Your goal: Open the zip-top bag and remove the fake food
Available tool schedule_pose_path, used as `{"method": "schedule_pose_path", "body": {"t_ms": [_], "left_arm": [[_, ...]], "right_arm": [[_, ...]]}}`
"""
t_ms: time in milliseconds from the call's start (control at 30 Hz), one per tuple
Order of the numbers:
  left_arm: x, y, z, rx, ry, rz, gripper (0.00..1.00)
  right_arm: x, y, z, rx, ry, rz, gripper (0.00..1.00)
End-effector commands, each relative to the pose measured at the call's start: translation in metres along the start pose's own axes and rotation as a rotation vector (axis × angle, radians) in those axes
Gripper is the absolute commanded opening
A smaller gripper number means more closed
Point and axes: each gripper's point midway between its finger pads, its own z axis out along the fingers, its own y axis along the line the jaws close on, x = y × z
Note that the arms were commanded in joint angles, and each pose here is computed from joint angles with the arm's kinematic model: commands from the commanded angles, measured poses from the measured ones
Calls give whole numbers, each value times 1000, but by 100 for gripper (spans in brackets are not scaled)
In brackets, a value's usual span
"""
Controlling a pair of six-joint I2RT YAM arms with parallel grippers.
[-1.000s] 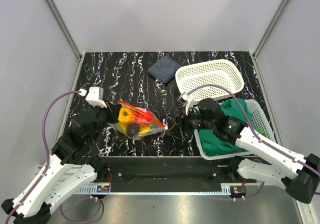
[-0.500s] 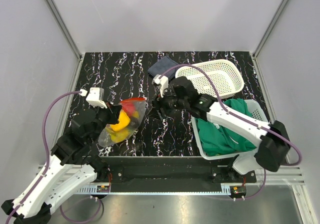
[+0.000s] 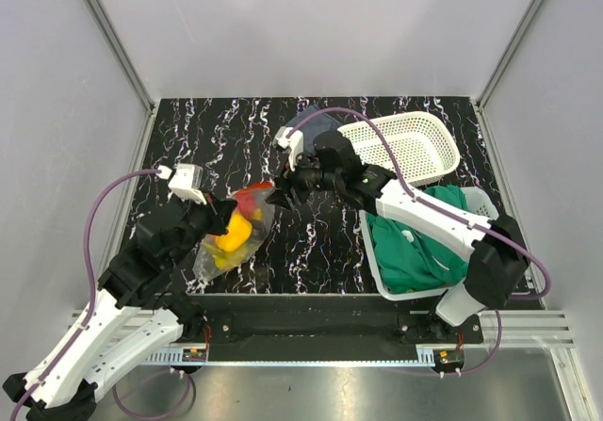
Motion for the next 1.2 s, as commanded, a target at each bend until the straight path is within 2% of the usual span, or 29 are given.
{"method": "schedule_pose_path", "body": {"t_ms": [0, 267, 467, 833, 933, 967, 1000, 1067, 1100, 1167], "left_arm": [[-31, -29, -6, 124, -72, -20, 0], [-32, -40, -17, 191, -54, -10, 0], [-28, -43, -19, 214, -39, -2, 0], [-29, -45, -17, 220, -38, 13, 0], [-29, -42, -17, 208, -38, 16, 0], [-29, -41, -16, 201, -38, 16, 0], [-28, -39, -15, 188, -39, 17, 0], [-27, -35, -15, 168, -34, 16, 0], [-30, -30, -14, 135, -46, 13, 0], [-30, -21, -14, 82, -43, -1, 3]], "right_arm": [[-31, -10, 4, -49, -80, -152, 66], [-25, -25, 3, -63, -72, -293, 66], [-14, -9, -1, -196, -70, -307, 64], [33, 26, 0, -434, -12, -197, 56], [38, 27, 0, -425, -19, -164, 45], [37, 21, 1, -379, -15, -145, 26], [36, 20, 1, -357, -8, -107, 17], [29, 22, 0, -350, -26, -76, 5], [26, 24, -2, -352, -35, -57, 0], [19, 26, -5, -324, -34, 39, 0]]}}
